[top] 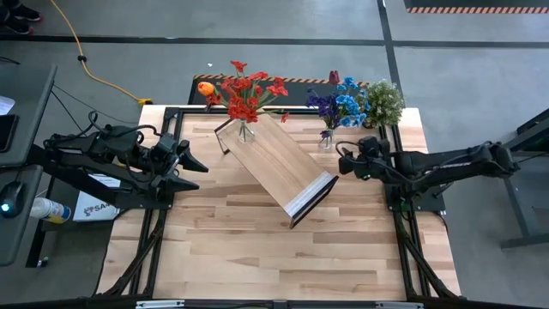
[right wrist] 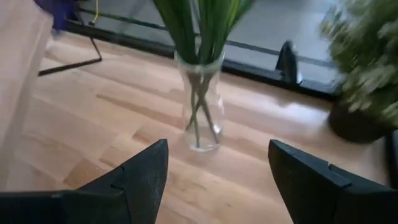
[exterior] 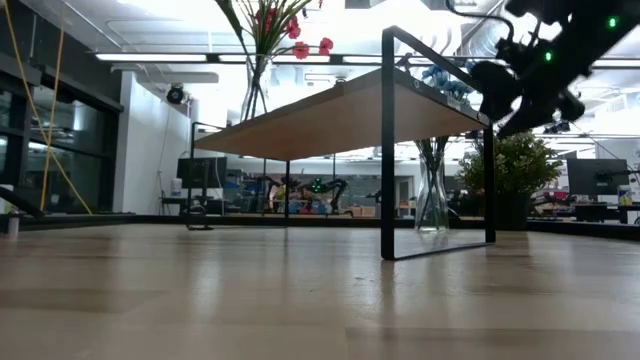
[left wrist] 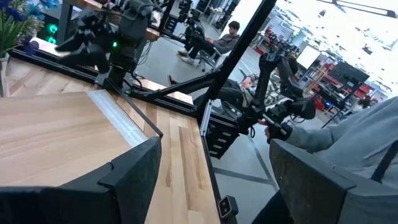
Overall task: Pick and place flowers into a vace then onto a shelf
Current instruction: Put the transparent vase on the shelf
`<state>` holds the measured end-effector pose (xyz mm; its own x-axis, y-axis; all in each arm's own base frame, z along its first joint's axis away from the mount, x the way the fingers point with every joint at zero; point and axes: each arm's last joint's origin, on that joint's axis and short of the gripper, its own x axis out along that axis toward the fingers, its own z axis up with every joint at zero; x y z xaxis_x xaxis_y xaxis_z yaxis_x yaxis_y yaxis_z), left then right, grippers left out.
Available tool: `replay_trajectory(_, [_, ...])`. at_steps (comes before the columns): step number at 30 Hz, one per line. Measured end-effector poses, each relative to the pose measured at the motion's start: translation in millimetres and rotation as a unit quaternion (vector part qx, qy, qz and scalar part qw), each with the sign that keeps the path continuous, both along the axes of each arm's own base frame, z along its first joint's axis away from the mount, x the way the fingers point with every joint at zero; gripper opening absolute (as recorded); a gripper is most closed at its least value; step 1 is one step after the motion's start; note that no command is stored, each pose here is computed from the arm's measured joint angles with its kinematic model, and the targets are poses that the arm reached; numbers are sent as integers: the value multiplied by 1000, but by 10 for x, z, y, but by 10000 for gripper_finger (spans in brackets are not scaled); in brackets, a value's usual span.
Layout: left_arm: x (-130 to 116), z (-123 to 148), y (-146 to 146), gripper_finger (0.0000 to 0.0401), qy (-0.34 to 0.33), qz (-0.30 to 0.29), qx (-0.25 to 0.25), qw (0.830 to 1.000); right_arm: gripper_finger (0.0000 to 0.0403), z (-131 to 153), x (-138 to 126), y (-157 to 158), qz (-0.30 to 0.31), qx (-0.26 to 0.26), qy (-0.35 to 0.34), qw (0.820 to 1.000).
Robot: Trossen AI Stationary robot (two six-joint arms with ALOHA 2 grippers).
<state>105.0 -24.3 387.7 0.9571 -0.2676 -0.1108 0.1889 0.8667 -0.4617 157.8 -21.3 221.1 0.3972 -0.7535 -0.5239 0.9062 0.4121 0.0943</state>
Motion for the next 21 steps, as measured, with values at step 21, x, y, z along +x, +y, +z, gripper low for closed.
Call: replay_trajectory(21, [1,1,0,333,3,2,-13,1000,266,-369,-22,-56,35,-13,-56,998])
